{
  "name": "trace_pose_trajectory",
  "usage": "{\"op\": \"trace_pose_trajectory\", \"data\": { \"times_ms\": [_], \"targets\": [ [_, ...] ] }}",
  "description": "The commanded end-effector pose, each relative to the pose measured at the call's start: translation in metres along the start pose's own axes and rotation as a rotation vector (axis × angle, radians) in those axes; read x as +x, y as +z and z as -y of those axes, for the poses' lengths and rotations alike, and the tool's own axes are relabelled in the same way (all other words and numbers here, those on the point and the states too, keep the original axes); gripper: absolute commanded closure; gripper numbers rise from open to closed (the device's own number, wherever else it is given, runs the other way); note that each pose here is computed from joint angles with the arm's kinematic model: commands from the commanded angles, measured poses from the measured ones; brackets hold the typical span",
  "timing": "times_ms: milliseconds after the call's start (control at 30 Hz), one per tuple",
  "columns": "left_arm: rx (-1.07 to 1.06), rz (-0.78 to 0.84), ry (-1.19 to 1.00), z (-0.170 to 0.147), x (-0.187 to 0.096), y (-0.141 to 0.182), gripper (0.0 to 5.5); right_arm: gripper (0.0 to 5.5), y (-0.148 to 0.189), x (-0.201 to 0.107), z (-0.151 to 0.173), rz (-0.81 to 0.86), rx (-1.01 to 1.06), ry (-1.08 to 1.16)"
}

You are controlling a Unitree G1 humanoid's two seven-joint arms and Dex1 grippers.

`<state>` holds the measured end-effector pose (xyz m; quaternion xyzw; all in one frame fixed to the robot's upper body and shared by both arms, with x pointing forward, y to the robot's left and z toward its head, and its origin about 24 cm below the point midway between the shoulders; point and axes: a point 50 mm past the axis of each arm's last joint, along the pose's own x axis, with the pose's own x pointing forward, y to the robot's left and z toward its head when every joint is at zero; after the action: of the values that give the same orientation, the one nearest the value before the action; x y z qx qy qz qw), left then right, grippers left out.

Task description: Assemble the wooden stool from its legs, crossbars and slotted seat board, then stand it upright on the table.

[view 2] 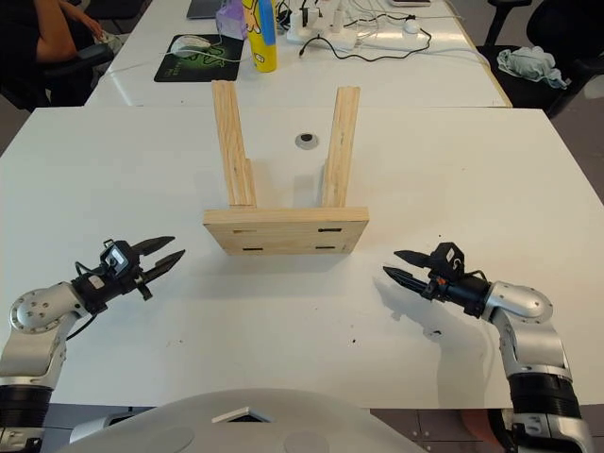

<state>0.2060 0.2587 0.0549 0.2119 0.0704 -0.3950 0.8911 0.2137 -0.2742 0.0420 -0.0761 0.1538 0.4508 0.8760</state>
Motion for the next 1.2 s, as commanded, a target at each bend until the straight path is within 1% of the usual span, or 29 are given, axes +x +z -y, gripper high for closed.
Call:
{"op": "trace_pose_trajectory", "data": {
  "times_ms": [33, 133, 367, 600, 767, 967, 1000, 1100, 1200],
  "targets": [
    [0.03, 0.029, -0.077, -0.013, 0.015, 0.004, 3.1, 2.5, 0.005, 0.021, 0.009, 0.036, -0.053, 0.061],
    [0.005, 0.043, -0.142, -0.014, 0.025, 0.005, 2.67, 2.05, 0.005, 0.03, 0.011, 0.04, -0.066, 0.103],
    [-0.055, 0.033, -0.292, -0.013, 0.042, 0.004, 2.67, 2.05, 0.015, 0.053, 0.017, 0.052, -0.101, 0.196],
    [-0.038, 0.039, -0.354, -0.019, 0.058, 0.006, 2.67, 2.05, 0.02, 0.07, 0.022, 0.042, -0.137, 0.249],
    [-0.015, 0.067, -0.392, -0.018, 0.068, 0.011, 2.67, 2.05, 0.02, 0.073, 0.025, 0.032, -0.145, 0.271],
    [-0.01, 0.076, -0.407, -0.015, 0.068, 0.013, 2.67, 2.05, 0.023, 0.072, 0.027, 0.047, -0.156, 0.283],
    [-0.01, 0.075, -0.407, -0.015, 0.068, 0.012, 2.65, 2.24, 0.024, 0.072, 0.026, 0.051, -0.158, 0.285],
    [-0.013, 0.072, -0.406, -0.017, 0.067, 0.012, 2.65, 2.52, 0.026, 0.071, 0.027, 0.062, -0.16, 0.287],
    [-0.017, 0.074, -0.406, -0.017, 0.067, 0.013, 2.65, 2.95, 0.027, 0.072, 0.026, 0.068, -0.16, 0.289]
  ]
}}
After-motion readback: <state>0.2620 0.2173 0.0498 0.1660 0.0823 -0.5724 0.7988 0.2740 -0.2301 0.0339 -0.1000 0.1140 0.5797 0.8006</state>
